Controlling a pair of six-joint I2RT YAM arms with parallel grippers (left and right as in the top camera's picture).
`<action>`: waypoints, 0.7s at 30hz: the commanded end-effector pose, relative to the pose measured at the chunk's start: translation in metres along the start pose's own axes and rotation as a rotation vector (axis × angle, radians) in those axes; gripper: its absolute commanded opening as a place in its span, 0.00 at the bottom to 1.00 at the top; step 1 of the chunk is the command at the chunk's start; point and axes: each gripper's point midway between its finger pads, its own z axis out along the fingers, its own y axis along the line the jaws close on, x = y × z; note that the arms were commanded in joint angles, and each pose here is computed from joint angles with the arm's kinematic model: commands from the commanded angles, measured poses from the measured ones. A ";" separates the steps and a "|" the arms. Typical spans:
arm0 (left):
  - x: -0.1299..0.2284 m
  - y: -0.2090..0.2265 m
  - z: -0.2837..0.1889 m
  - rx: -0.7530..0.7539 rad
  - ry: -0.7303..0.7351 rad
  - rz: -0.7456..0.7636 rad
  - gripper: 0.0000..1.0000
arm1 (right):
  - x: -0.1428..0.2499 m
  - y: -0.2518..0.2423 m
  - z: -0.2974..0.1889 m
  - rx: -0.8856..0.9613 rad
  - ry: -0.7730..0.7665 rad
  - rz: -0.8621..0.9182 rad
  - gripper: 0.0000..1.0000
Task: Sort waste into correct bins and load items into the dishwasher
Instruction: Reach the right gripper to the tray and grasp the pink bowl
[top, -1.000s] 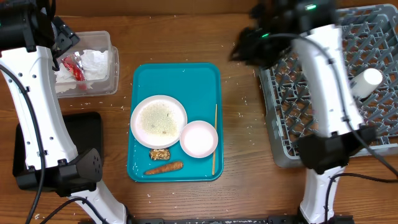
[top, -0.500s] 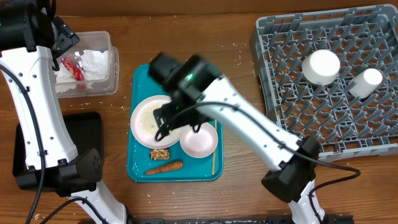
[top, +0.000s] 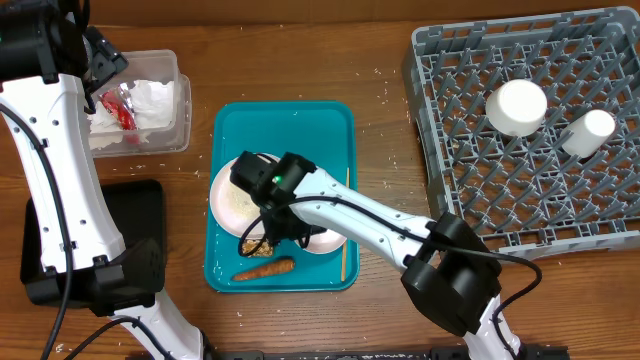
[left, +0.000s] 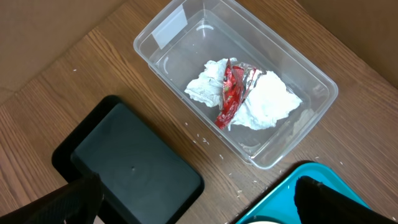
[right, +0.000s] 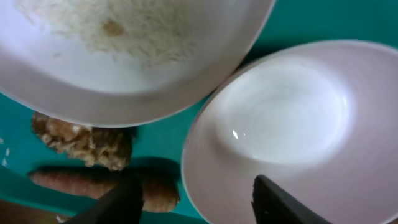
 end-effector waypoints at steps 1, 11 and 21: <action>0.001 -0.003 0.003 -0.005 0.003 -0.003 1.00 | -0.001 -0.003 0.004 0.001 -0.024 0.016 0.52; 0.001 -0.003 0.003 -0.005 0.003 -0.003 1.00 | -0.015 0.004 0.005 -0.017 -0.087 0.012 0.38; 0.001 -0.003 0.003 -0.005 0.003 -0.003 1.00 | -0.019 0.007 0.020 0.006 -0.098 0.003 0.31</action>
